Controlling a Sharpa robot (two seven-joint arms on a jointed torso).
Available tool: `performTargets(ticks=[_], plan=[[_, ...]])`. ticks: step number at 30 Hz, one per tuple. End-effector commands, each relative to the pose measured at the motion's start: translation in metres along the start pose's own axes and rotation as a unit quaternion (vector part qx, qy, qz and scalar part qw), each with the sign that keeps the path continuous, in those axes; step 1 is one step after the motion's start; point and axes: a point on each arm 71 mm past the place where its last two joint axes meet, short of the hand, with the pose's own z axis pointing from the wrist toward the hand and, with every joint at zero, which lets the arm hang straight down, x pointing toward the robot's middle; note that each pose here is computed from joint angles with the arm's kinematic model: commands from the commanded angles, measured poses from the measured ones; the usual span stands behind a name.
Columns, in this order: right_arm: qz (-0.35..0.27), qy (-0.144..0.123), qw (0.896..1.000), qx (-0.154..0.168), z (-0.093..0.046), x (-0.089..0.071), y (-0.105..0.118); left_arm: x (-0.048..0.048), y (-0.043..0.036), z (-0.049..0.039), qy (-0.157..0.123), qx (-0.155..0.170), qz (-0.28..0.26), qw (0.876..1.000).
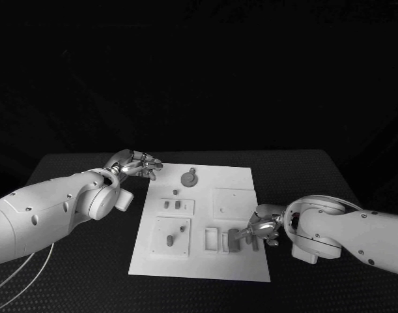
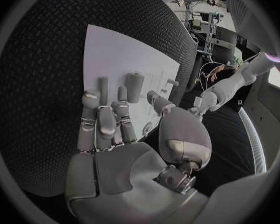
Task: Assemble the parts on the task board
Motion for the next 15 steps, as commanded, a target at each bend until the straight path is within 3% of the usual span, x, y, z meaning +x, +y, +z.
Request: performTargets(ticks=[1, 15], plan=[[-0.013, -0.004, 1.0, 0.012, 0.005, 0.003, 0.0, 0.0031, -0.0015, -0.0005, 0.01, 0.005, -0.006, 1.0], [-0.023, -0.015, 1.0, 0.006, 0.022, 0.012, 0.01, 0.0054, -0.0022, -0.0005, 0.014, 0.005, -0.007, 1.0]])
